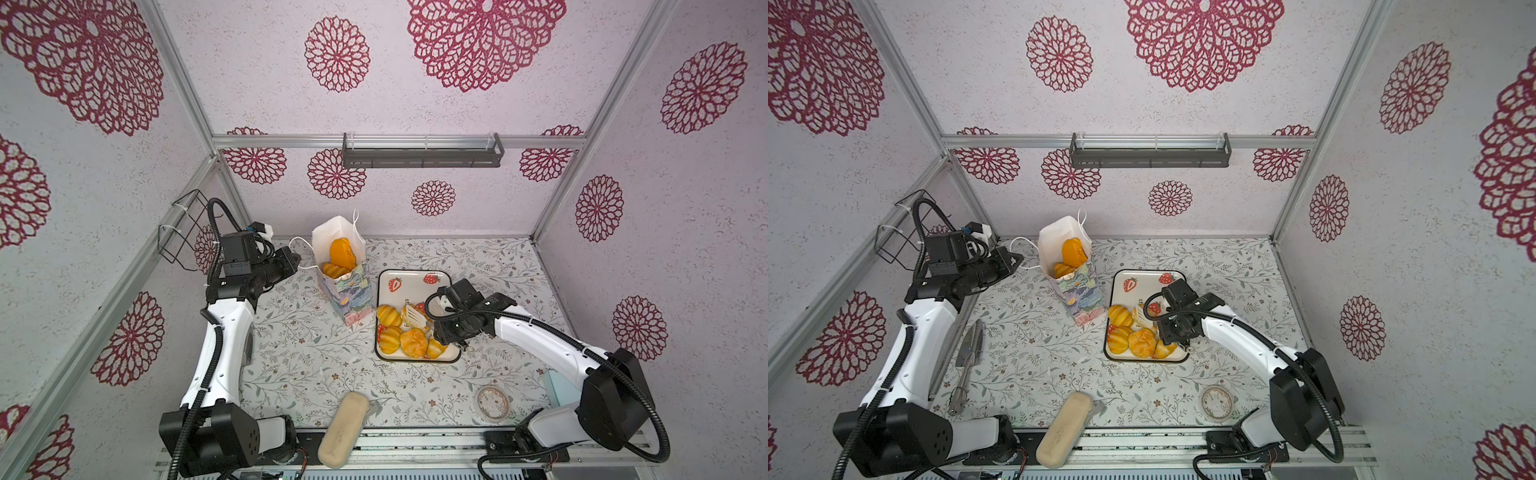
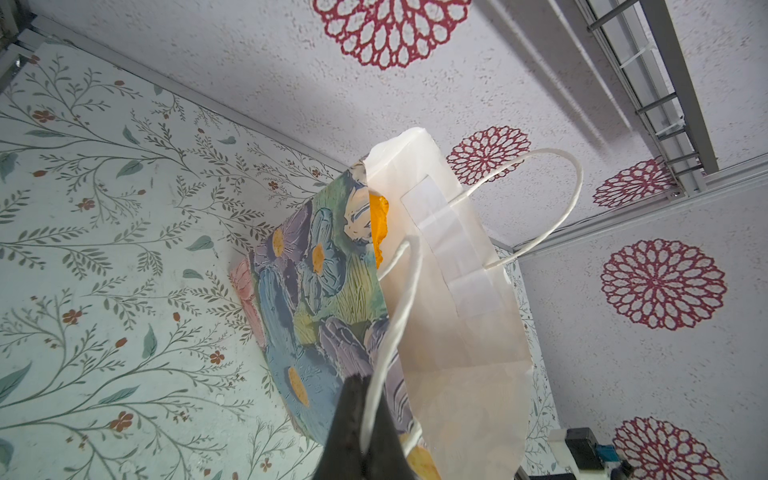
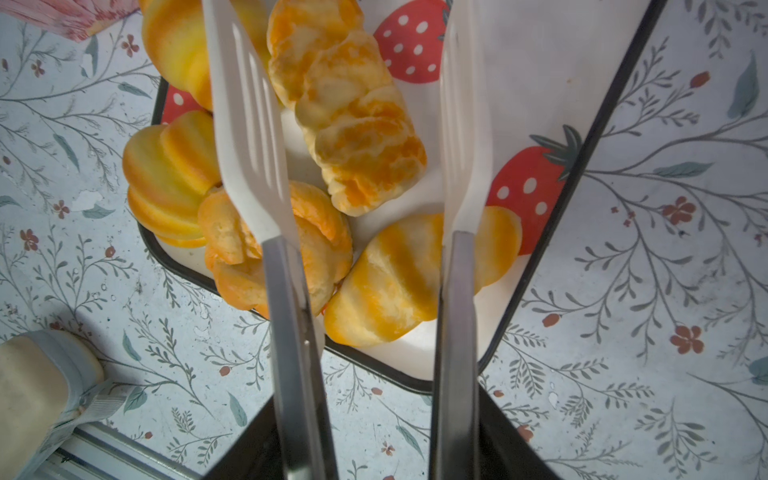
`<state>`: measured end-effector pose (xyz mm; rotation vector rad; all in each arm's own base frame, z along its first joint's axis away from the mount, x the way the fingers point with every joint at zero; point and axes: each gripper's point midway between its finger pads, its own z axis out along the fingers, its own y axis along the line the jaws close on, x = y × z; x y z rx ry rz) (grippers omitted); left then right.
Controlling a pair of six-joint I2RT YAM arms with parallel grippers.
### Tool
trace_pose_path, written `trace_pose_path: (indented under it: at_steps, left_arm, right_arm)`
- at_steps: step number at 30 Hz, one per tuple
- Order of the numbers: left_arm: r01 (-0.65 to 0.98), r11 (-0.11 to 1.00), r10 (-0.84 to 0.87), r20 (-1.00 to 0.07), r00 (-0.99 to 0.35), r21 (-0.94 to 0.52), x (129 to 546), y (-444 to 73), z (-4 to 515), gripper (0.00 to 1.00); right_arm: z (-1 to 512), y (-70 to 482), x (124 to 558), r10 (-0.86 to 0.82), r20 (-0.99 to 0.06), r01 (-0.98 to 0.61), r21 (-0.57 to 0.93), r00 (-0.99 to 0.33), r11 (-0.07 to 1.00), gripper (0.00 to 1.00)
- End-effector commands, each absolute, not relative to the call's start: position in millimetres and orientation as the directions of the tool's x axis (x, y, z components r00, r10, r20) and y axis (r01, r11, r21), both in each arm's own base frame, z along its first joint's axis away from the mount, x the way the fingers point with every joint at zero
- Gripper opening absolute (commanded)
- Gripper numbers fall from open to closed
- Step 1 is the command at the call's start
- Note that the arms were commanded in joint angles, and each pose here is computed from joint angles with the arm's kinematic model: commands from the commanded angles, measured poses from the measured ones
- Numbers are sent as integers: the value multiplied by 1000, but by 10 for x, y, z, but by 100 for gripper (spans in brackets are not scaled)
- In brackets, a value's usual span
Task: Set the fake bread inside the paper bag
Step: 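Lower the tongs with the right gripper around the twisted bread on the tray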
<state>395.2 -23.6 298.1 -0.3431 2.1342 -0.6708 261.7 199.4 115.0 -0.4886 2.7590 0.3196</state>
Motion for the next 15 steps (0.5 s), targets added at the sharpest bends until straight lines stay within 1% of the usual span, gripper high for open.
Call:
trace_pose_path:
  at_steps: [1,15]
  left_arm:
    - [-10,821,-455,-644,-615,-571,3950,-253,2920,0]
    - [-10,818,-455,-637,-622,-575,3960,-266,2894,0]
  right_arm:
    - [1195,2021,2692,-306,-378,-385,153,-874,910,58]
    - [1086,2002,2737,-323,-356,-385,120,-877,915,57]
